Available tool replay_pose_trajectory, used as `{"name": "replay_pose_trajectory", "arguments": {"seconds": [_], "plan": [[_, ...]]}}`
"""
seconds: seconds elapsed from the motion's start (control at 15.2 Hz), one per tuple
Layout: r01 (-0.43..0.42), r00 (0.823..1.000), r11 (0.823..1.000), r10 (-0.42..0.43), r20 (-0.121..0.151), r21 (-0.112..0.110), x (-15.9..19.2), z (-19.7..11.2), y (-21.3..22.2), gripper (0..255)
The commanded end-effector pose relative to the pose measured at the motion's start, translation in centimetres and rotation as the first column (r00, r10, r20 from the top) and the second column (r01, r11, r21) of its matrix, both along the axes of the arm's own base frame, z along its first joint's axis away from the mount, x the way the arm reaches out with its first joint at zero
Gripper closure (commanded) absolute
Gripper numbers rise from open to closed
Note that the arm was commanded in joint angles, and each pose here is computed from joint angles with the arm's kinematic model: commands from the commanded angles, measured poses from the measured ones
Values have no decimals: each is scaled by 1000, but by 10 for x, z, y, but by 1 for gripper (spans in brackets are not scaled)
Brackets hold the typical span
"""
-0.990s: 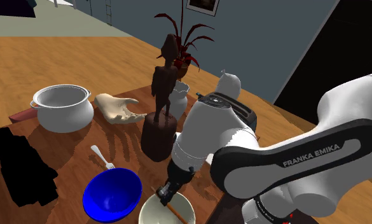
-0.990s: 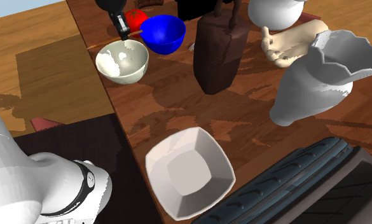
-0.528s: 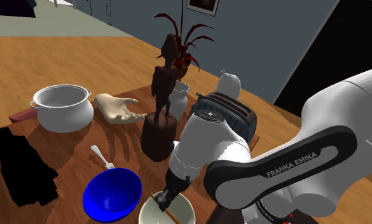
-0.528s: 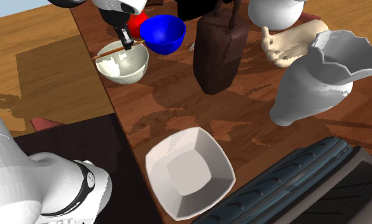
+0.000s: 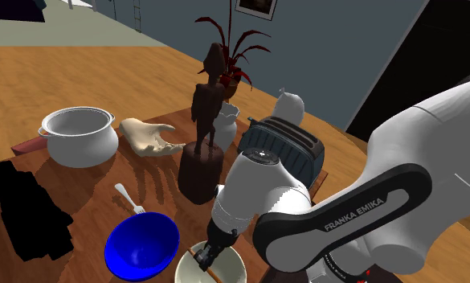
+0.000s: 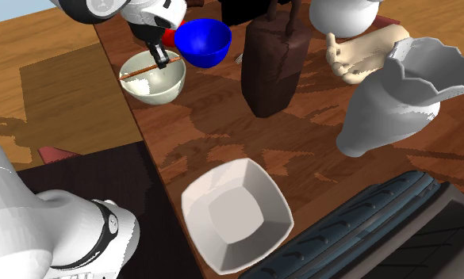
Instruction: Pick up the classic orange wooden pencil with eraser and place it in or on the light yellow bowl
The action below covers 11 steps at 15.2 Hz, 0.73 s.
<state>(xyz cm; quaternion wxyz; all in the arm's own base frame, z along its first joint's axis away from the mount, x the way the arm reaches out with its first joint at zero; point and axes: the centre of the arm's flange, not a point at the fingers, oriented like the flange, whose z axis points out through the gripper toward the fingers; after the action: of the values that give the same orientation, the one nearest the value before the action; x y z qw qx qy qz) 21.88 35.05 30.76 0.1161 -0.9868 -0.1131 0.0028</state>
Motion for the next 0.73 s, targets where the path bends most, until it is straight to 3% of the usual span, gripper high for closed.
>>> {"name": "replay_pose_trajectory", "arguments": {"seconds": [0.0,0.2,0.26,0.59,0.66], "plan": [[0,1000,1000,0,-1,-1,0,-1,0,255],[0,1000,1000,0,-1,-1,0,-1,0,255],[0,1000,1000,0,-1,-1,0,-1,0,0],[0,1000,1000,0,-1,-1,0,-1,0,0],[0,1000,1000,0,-1,-1,0,12,-3,0]]}}
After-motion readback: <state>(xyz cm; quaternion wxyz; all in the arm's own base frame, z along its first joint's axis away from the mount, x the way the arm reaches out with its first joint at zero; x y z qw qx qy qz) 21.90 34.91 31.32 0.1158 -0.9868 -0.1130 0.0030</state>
